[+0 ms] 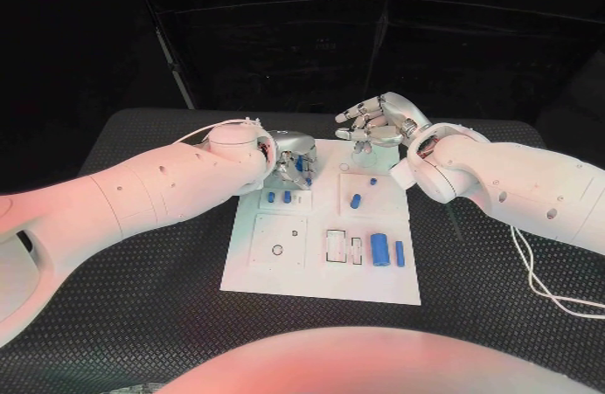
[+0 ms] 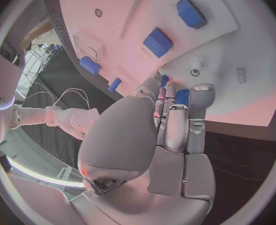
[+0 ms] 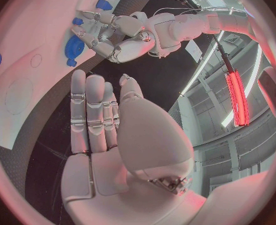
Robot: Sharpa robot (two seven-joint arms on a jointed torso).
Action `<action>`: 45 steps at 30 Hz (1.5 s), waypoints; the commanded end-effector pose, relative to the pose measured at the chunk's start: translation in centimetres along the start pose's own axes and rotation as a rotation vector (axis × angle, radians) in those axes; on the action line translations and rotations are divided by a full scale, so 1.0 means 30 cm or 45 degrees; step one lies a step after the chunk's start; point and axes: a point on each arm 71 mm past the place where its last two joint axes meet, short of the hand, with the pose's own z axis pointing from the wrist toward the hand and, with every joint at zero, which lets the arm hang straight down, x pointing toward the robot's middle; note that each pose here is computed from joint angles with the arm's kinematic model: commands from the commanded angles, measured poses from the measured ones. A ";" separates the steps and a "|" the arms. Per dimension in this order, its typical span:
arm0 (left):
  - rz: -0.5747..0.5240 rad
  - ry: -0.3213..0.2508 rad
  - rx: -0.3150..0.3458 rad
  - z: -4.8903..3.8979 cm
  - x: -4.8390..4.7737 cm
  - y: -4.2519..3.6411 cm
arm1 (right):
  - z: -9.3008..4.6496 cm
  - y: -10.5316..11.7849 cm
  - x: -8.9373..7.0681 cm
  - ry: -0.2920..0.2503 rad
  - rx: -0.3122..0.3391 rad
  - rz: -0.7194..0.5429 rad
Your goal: Assemble the parts on the task board
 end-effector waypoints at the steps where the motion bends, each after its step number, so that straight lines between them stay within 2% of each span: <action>1: 0.011 0.009 -0.006 0.003 0.003 0.001 | 0.001 0.008 -0.001 -0.005 -0.019 -0.002; 15: 0.006 0.014 -0.024 0.016 0.014 0.011 | 0.003 0.009 0.003 -0.001 -0.021 -0.001; 26: 0.003 0.025 -0.027 0.024 0.025 0.009 | 0.004 0.010 0.005 0.002 -0.022 0.000; 38: -0.001 -0.113 0.015 0.004 0.009 0.017 | 0.004 0.009 0.003 0.002 -0.022 -0.001; 45: -0.050 -0.192 0.033 -0.025 -0.011 0.022 | 0.004 0.006 0.000 -0.001 -0.020 -0.002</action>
